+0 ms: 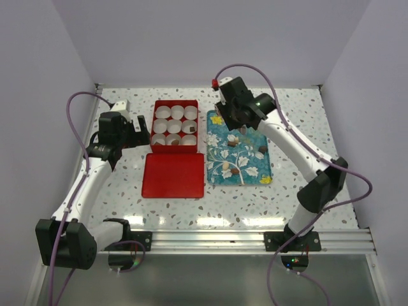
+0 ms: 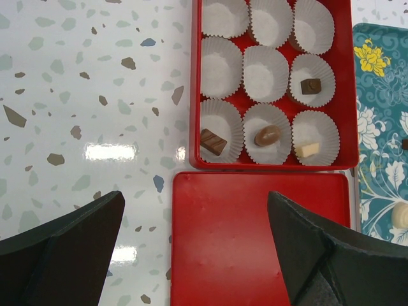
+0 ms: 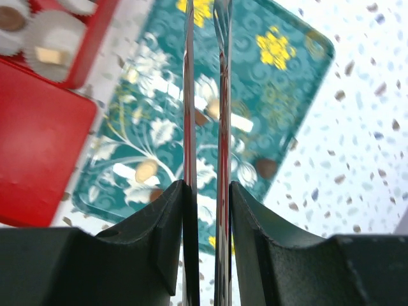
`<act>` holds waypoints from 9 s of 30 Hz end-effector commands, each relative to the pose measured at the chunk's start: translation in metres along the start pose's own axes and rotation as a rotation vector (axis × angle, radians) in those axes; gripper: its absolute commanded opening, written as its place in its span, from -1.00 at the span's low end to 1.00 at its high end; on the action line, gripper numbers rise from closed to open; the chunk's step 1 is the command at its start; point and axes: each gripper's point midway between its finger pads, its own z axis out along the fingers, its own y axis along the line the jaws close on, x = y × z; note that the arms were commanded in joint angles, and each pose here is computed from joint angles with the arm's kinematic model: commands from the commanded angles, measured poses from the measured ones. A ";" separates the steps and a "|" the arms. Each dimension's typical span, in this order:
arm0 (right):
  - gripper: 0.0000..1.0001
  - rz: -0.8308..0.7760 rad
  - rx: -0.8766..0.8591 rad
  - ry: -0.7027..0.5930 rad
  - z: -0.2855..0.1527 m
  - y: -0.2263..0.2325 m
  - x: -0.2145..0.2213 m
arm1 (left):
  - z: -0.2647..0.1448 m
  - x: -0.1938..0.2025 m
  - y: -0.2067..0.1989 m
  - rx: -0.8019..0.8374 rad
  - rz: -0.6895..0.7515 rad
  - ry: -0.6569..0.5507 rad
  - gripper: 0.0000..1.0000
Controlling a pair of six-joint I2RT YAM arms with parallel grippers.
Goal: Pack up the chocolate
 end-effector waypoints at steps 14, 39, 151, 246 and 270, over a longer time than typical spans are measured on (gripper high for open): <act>-0.26 0.059 0.113 0.138 -0.010 -0.032 0.093 | 0.002 -0.009 -0.009 0.043 0.007 -0.024 1.00; -0.28 0.045 0.093 0.186 0.015 -0.021 0.110 | -0.006 -0.006 -0.005 0.028 0.008 -0.029 1.00; -0.21 0.085 0.024 0.083 -0.021 -0.024 0.085 | 0.008 0.004 -0.008 0.045 -0.013 -0.001 1.00; -0.31 0.162 -0.027 -0.011 -0.013 -0.012 0.019 | 0.000 0.008 -0.005 0.039 0.009 -0.007 1.00; -0.31 0.022 -0.335 -0.134 0.024 0.136 -0.078 | -0.021 0.018 0.005 -0.008 0.005 -0.002 1.00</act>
